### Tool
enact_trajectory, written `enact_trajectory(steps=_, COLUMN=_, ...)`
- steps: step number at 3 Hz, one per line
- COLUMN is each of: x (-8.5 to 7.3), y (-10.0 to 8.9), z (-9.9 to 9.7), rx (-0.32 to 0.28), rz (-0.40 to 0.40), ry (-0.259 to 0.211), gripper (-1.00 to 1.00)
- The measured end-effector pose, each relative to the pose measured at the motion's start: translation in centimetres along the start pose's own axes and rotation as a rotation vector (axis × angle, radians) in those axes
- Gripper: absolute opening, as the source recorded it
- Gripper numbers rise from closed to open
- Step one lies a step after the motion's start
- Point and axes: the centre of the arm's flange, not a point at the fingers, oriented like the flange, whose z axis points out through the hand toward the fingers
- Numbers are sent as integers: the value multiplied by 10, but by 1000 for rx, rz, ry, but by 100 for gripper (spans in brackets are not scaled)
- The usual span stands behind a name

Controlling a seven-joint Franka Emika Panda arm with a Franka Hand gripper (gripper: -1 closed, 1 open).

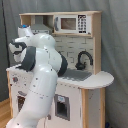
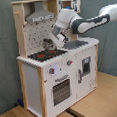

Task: Play with the kitchen

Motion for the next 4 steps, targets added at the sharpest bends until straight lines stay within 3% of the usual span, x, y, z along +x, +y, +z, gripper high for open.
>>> enact_trajectory(steps=2, x=28, y=-13, z=15, rx=22, rz=-26, ry=13, gripper=-100)
enact_trajectory(steps=4, x=51, y=-30, z=8, rx=19, rz=-41, ry=11, gripper=-100)
